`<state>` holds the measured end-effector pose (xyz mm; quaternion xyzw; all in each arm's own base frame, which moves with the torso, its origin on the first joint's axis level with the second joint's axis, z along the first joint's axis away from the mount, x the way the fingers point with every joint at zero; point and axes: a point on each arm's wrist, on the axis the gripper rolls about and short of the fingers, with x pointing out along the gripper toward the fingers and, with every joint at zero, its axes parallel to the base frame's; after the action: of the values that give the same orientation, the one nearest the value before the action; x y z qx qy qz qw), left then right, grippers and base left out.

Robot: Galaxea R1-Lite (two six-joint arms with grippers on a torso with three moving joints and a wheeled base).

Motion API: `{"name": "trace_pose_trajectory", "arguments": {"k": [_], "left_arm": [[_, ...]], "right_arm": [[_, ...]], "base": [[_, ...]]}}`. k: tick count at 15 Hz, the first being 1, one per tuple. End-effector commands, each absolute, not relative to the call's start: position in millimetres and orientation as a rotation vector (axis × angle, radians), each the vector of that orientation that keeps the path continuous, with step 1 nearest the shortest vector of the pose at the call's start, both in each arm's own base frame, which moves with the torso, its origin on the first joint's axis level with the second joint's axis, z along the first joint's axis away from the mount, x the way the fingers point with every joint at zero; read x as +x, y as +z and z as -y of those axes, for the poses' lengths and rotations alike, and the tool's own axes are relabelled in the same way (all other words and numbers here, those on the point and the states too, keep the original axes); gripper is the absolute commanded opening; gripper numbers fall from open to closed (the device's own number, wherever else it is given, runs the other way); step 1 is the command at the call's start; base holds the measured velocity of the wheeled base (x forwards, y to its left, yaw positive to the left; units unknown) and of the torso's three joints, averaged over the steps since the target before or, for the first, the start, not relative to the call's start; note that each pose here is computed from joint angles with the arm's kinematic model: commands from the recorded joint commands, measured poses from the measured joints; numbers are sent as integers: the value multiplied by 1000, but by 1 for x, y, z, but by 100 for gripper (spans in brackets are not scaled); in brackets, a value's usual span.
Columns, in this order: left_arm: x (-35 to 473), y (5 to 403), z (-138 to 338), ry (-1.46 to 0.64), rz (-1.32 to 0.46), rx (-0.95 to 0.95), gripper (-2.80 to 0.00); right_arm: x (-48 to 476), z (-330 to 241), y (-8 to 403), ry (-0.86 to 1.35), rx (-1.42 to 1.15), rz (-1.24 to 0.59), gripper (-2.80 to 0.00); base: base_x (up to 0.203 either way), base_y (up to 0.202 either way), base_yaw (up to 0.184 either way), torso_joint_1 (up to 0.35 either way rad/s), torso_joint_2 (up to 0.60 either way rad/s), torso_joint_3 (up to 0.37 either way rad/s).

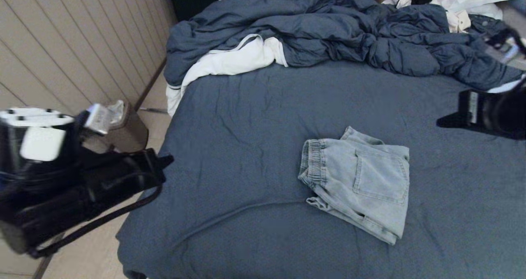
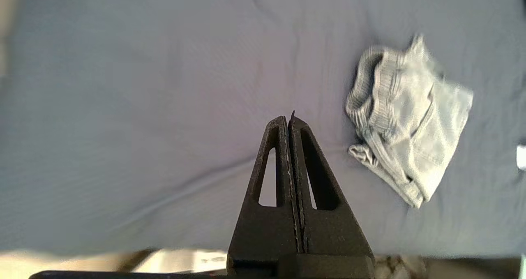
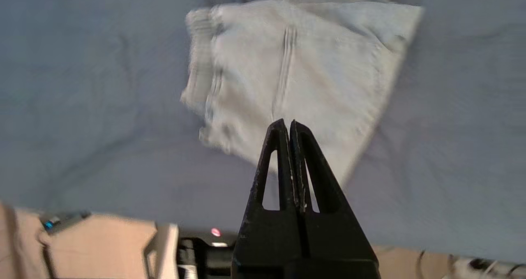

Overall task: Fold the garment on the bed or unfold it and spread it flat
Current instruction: Unford the blue shorts

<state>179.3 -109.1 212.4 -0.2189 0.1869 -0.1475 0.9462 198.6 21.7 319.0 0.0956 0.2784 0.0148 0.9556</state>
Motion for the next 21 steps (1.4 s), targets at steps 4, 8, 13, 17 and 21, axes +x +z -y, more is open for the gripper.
{"name": "trace_pose_trajectory", "arguments": {"k": [4, 8, 13, 17, 21], "left_arm": [[37, 241, 7, 115, -225, -376, -280], [-32, 231, -17, 502, -102, -295, -280], [-53, 169, -5, 350, -202, -228, -280], [-47, 117, -1, 102, -198, -201, -280], [-40, 91, 2, -42, -140, -121, -280]], "right_arm": [[48, -5, 277, 76, 102, -432, -280], [3, 0, 230, 82, 77, -413, -280], [-35, 4, 171, 69, 48, -345, -280], [-11, 3, 131, -2, 3, -207, -280], [2, 3, 99, -40, -119, -78, -280]], "base": [[0, 0, 0, 0, 0, 0], [0, 0, 0, 0, 0, 0], [0, 0, 0, 0, 0, 0], [0, 0, 0, 0, 0, 0], [0, 0, 0, 0, 0, 0]]}}
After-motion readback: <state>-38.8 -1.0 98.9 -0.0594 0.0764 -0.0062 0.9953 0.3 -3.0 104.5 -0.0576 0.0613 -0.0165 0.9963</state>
